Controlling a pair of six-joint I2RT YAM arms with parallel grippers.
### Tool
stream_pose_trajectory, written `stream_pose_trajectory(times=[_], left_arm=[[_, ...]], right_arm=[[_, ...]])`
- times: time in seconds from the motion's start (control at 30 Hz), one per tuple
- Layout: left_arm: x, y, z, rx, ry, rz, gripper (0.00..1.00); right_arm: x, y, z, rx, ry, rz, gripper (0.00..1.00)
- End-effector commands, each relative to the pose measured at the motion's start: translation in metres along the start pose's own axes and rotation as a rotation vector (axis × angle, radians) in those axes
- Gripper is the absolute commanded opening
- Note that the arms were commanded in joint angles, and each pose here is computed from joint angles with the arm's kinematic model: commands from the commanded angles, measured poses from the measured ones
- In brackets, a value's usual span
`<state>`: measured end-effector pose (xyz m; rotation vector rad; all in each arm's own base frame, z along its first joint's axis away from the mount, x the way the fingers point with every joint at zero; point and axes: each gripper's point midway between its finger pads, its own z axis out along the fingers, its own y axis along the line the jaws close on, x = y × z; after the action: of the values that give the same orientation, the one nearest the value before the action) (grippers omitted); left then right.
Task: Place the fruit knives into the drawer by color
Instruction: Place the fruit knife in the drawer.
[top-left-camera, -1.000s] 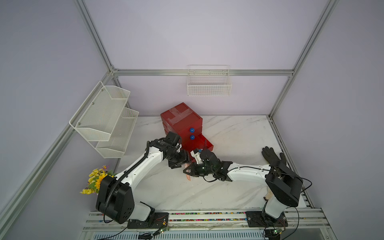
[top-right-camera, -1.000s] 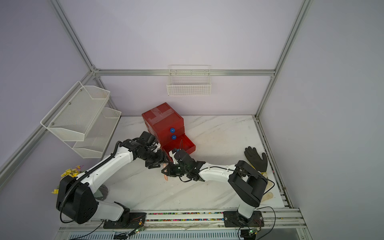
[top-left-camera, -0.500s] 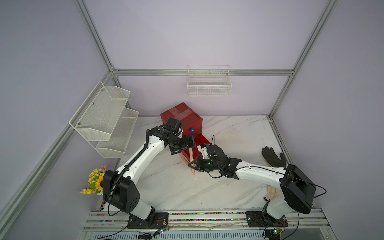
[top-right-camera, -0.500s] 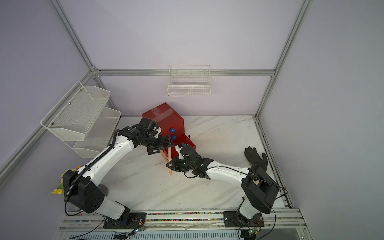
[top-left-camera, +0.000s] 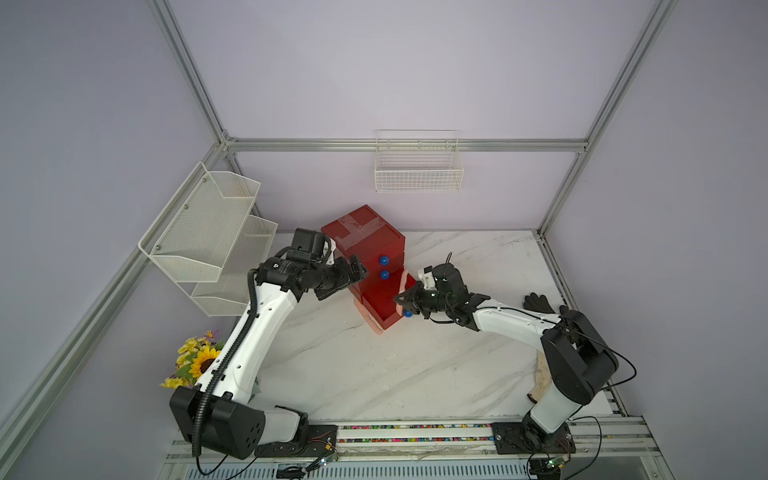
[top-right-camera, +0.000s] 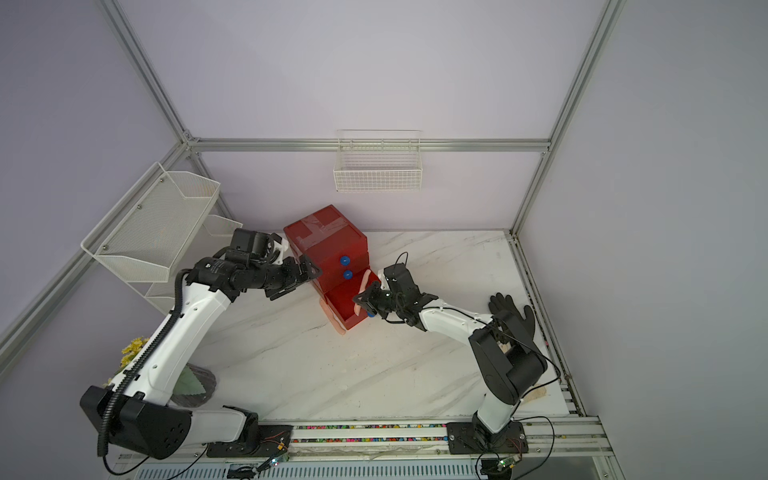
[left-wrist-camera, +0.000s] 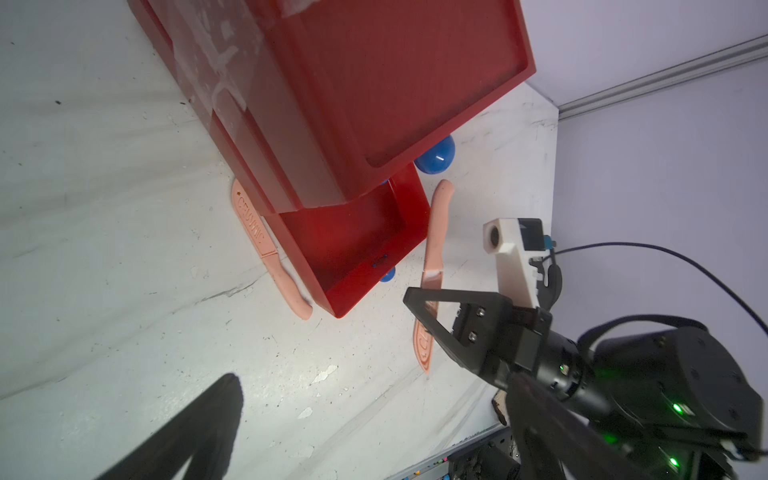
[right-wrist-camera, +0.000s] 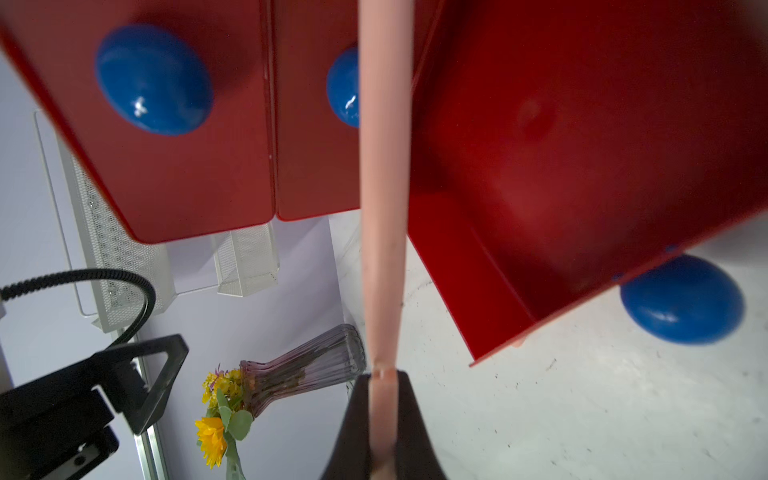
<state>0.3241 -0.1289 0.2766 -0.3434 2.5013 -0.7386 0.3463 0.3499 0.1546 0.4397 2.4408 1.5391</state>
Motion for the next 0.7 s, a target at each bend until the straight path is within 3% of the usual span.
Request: stream_pose_trajectory(times=[0.0,0.27,0.33,0.47,0.67], left_arm=[[0.005,0.011,-0.009,-0.009,-0.001,0.010,1.00],[0.014,0.022,-0.017,-0.018,-0.012,-0.016,1.00],[0.016,0.023,-0.016,-0.018,-0.008,-0.020,1.00],[0.019,0.024,-0.014,-0.012,0.001,-0.036,1.00],[0.030,0.029,-0.001,0.006,0.041,-0.077,1.00]], right_arm=[[-0.004,0.021,0.013,-0.111,0.053,0.104,0.00],[-0.018,0.009,0.022,-0.191,0.027,0.276,0.03],[-0.021,0.008,0.021,-0.203,0.019,0.287,0.31],[-0.030,0.009,0.017,-0.220,-0.003,0.292,0.60],[-0.039,0.031,0.005,-0.274,-0.042,0.219,0.70]])
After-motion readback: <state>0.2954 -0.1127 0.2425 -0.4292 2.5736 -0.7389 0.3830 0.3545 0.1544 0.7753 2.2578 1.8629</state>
